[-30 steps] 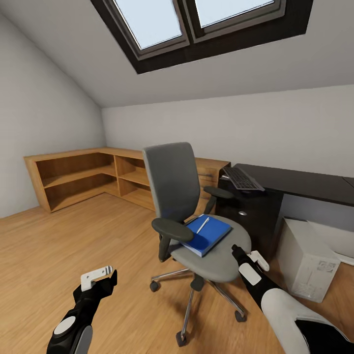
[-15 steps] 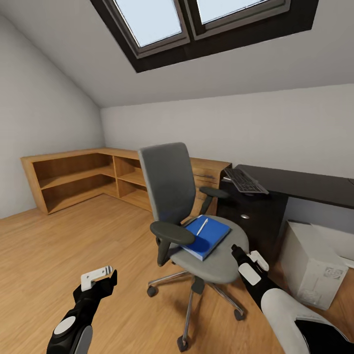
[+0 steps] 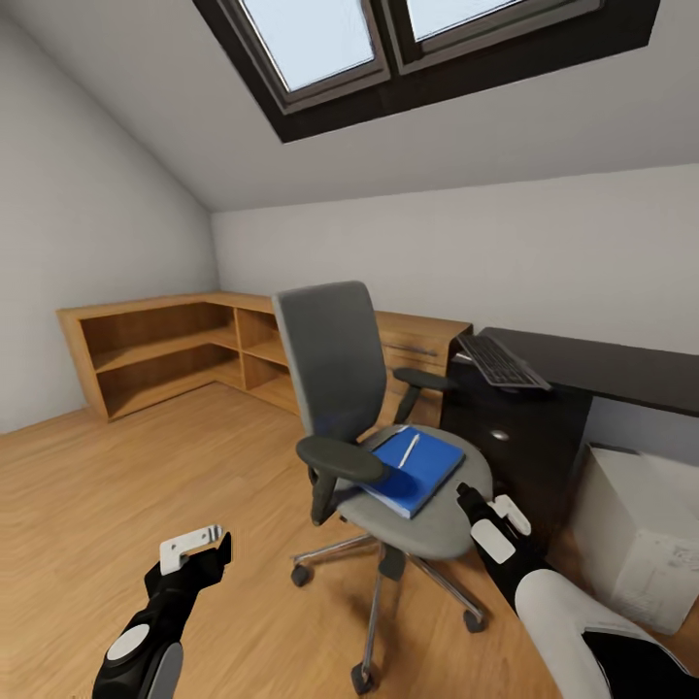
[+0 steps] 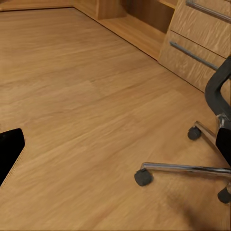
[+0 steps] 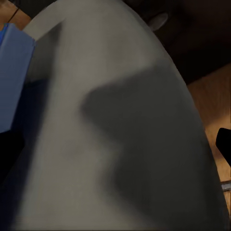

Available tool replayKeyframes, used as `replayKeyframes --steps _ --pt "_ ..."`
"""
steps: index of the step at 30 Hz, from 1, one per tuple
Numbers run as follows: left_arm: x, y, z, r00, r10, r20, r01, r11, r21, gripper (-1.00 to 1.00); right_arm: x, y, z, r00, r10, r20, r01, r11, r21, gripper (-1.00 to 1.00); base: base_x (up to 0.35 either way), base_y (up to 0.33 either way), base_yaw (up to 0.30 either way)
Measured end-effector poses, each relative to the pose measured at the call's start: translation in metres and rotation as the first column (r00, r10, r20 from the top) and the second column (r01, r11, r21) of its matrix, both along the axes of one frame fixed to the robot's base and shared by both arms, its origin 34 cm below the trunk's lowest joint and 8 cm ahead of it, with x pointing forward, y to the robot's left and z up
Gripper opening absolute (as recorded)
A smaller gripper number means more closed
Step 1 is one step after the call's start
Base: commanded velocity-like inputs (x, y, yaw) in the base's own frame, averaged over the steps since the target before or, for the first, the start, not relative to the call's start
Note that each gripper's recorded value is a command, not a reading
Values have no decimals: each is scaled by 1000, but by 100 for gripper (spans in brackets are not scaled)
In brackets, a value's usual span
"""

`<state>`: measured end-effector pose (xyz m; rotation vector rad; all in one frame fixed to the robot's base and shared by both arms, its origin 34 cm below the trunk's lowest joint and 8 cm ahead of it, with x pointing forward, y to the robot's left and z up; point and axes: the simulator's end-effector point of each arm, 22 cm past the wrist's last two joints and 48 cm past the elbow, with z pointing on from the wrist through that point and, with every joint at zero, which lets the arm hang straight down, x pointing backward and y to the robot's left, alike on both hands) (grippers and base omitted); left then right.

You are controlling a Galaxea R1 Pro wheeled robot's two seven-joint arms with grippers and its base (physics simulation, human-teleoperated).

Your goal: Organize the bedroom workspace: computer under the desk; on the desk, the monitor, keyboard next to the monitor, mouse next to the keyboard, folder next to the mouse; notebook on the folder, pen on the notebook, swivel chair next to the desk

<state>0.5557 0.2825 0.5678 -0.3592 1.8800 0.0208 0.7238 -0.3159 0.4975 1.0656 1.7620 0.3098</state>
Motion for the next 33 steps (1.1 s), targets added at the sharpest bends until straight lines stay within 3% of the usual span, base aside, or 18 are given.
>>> replayKeyframes --steps 21,33 --pt "1 -14 -3 1000 -30 -7 30 1000 4 100 -1 -3 0 1000 -8 -2 8 1000 -3 100 302 29 239" --pt "1 -19 -3 999 -43 -6 43 999 3 100 -1 -3 0 1000 -8 -2 8 1000 -3 100 322 89 74"
